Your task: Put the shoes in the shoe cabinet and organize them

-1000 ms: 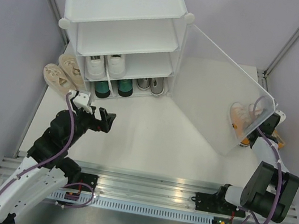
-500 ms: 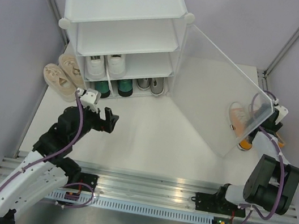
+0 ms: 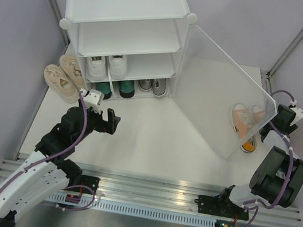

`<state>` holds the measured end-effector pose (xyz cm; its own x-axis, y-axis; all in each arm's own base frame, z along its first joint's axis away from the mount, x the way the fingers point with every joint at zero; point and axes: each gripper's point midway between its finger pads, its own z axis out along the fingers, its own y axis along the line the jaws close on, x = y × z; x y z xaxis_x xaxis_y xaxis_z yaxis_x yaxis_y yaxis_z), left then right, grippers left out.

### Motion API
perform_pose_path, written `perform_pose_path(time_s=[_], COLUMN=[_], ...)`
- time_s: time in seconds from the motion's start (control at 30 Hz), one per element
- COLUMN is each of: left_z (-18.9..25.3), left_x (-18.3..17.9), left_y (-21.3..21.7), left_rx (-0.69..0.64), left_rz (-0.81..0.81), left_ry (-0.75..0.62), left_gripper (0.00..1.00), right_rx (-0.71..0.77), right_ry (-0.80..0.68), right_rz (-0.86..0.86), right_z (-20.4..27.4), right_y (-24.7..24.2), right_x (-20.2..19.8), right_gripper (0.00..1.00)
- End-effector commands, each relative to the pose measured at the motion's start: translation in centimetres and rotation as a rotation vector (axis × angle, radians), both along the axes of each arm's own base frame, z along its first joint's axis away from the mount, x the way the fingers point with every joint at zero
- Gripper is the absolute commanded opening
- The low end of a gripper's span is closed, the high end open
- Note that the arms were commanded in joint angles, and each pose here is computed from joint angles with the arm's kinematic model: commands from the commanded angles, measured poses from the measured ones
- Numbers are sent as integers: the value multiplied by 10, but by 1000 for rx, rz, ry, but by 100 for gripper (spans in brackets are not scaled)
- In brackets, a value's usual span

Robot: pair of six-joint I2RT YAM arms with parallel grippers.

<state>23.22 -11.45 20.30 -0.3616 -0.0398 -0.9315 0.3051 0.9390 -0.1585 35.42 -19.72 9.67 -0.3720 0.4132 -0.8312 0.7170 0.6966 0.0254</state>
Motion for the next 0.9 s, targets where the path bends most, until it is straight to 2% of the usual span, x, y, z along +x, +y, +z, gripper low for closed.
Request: perform_pose_path(time_s=[0.0,0.37,0.47,0.5,0.67,0.73,0.87], left_z=[7,3,3,4,6,6,7], left_x=[6,9,9,9,9,9,8], left_y=[2,3,3,3,3,3,2], left_rx=[22,39,40,39,36,35,30], left_rz=[10,17,16,18,18,17,11], left_ry=[-43,-29,-29,-32,-37,-39,-43], left_gripper=[100,100,99,100,100,99,100], right_rx=[51,85,123,140,238,242,278], right_ry=[-106,-74,-63,-62,-73,-64,-44], right_rz=[39,75,93,108,185,188,237], right_z=[9,-14,-24,-27,-32,-30,-27], right_y=[-2,-2,3,7,32,35,49], right_x=[24,42,44,45,45,42,39], right_gripper=[72,72,68,65,33,24,17])
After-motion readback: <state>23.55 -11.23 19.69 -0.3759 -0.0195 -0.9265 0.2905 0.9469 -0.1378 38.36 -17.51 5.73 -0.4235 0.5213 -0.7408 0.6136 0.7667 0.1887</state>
